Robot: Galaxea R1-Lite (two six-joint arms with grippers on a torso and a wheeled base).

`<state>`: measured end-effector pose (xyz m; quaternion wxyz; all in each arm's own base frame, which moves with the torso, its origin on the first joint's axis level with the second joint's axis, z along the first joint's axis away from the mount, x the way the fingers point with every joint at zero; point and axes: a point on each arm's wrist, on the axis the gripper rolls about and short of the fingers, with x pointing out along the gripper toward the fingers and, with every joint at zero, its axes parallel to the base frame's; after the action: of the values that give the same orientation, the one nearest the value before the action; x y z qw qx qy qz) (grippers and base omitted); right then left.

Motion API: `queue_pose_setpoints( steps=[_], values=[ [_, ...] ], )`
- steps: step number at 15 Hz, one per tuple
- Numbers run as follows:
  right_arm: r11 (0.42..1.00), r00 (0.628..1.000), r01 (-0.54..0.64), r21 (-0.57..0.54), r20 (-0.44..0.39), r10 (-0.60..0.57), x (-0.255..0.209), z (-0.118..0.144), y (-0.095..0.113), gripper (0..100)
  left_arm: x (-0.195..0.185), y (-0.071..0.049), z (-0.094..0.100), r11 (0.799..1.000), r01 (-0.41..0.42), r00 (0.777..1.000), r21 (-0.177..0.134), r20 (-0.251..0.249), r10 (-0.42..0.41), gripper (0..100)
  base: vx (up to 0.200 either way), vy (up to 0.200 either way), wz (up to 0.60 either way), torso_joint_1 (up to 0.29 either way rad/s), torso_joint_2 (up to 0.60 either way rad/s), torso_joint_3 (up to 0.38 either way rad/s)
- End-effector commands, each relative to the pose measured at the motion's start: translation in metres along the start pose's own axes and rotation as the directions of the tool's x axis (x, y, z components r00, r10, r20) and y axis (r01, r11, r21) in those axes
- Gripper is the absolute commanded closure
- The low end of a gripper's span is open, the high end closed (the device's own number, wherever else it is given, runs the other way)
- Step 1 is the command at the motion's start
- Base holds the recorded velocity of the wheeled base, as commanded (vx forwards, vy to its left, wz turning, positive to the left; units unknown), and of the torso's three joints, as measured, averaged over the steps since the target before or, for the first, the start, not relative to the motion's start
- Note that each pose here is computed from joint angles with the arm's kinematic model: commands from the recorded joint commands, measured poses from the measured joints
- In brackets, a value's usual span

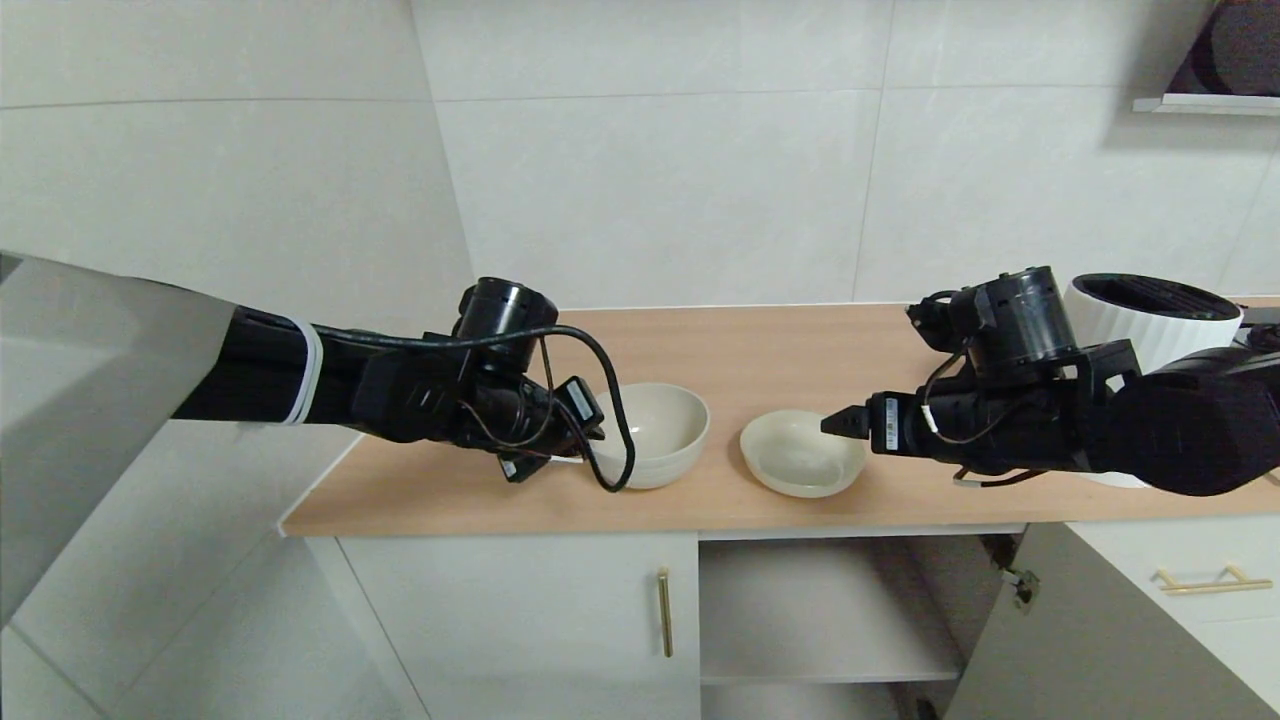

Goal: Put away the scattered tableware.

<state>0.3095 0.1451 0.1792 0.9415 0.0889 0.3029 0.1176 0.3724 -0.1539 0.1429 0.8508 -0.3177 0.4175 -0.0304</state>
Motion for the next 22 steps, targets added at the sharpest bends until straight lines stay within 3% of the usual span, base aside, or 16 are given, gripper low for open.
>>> queue_pose_setpoints(
  steps=[1, 7, 16, 22],
  values=[
    [1.000, 1.000, -0.001, 0.000, 0.005, 0.001, -0.001, 0.001, 0.000, 0, -0.001, 0.000, 0.000, 1.000, 0.001, 1.000, 0.000, 0.001, -0.001, 100, 0.000, 0.000, 0.00, 0.000, 0.00, 0.000],
    [1.000, 1.000, 0.001, -0.001, 0.004, -0.001, 0.002, 0.001, 0.001, 0, -0.005, -0.001, 0.002, 1.000, 0.009, 1.000, -0.002, 0.011, -0.009, 100, 0.000, 0.000, 0.00, 0.000, 0.00, 0.000],
    [0.982, 0.981, 0.190, -0.022, -0.031, -0.190, 0.057, -0.015, -0.004, 0, -0.015, -0.003, 0.004, 1.000, 0.022, 1.000, -0.001, 0.022, -0.022, 100, 0.000, 0.000, 0.00, 0.000, 0.00, 0.000],
    [0.976, 0.975, 0.220, -0.014, -0.040, -0.220, 0.071, -0.016, -0.010, 0, -0.016, -0.003, 0.004, 1.000, 0.022, 1.000, -0.001, 0.022, -0.022, 100, 0.000, 0.000, 0.00, 0.000, 0.00, 0.000]
  ],
)
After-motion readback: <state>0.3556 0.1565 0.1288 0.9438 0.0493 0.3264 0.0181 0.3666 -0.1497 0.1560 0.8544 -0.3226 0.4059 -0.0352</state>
